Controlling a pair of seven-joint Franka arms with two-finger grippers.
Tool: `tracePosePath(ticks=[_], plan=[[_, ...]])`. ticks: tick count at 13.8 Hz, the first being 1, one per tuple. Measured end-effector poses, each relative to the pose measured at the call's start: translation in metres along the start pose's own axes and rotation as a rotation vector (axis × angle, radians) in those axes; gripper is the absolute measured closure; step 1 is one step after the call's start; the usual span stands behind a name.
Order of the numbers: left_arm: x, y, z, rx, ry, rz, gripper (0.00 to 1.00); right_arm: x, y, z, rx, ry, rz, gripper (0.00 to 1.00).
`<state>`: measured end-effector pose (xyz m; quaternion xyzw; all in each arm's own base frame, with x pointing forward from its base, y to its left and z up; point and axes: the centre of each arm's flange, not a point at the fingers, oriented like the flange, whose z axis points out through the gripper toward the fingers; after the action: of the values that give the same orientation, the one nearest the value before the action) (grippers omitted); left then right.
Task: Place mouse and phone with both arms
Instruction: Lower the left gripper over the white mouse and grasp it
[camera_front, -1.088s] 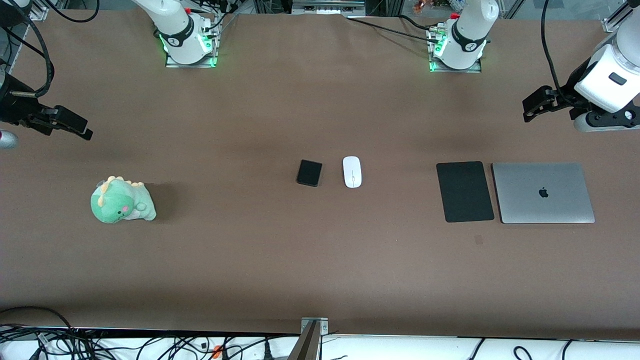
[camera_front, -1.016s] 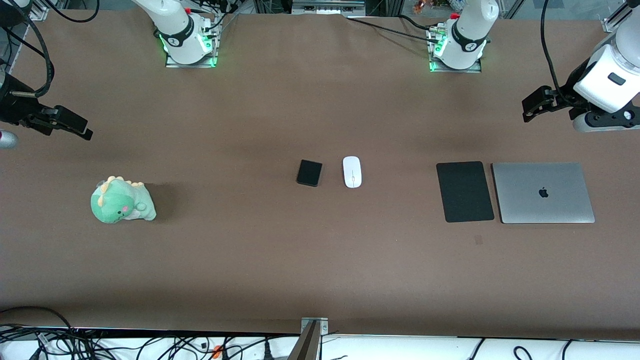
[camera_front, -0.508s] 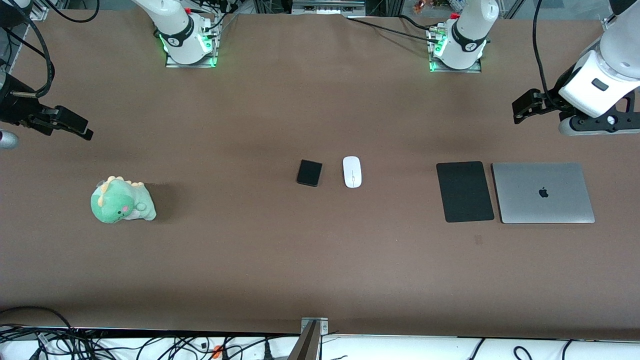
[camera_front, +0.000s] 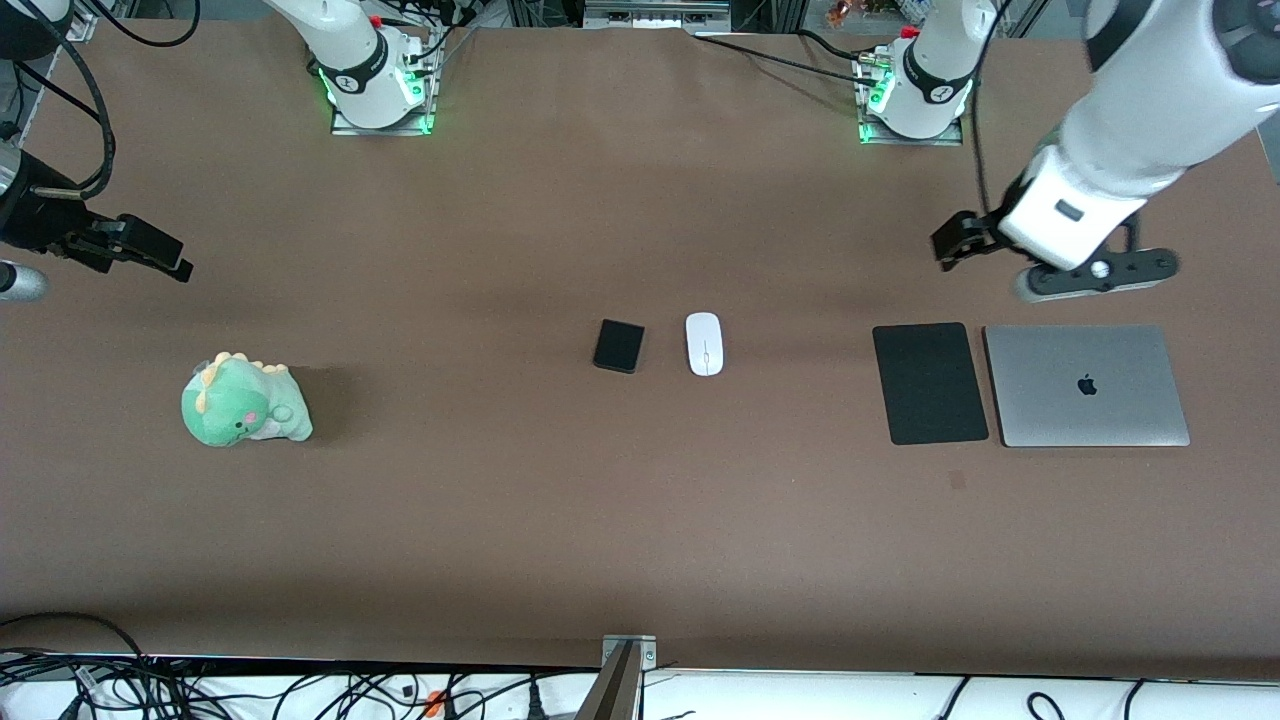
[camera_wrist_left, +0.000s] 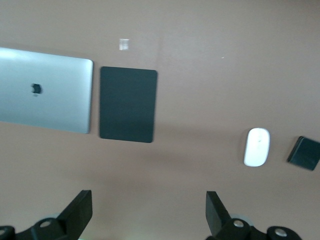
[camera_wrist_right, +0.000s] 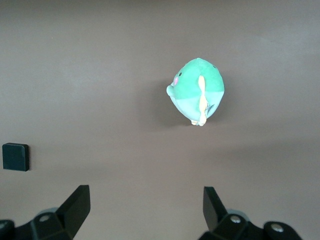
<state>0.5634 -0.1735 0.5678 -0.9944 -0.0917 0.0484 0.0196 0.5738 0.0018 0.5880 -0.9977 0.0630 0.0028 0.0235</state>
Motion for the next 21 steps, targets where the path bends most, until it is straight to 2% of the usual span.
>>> tracePosePath(ticks=[2,4,9,13,18,21], plan=[[-0.001,0.034,0.018,-0.015,-0.003,-0.048,0.00,0.000,-0.006,0.005,-0.003,-0.015,-0.010,0.00],[-0.008,0.073,0.038,-0.023,-0.009,-0.099,0.00,0.000,-0.016,0.018,-0.010,-0.058,-0.026,0.00],[-0.039,0.169,0.106,0.035,-0.003,-0.177,0.00,0.004,-0.036,0.050,-0.028,-0.127,-0.054,0.00],[-0.051,0.218,0.163,0.035,-0.010,-0.228,0.00,0.008,-0.041,0.073,-0.039,-0.170,-0.060,0.00],[-0.066,0.255,0.242,0.083,-0.024,-0.186,0.00,0.009,-0.045,0.082,-0.045,-0.192,-0.065,0.00],[-0.076,0.269,0.280,0.036,-0.014,-0.157,0.00,0.008,-0.045,0.083,-0.047,-0.203,-0.066,0.00]])
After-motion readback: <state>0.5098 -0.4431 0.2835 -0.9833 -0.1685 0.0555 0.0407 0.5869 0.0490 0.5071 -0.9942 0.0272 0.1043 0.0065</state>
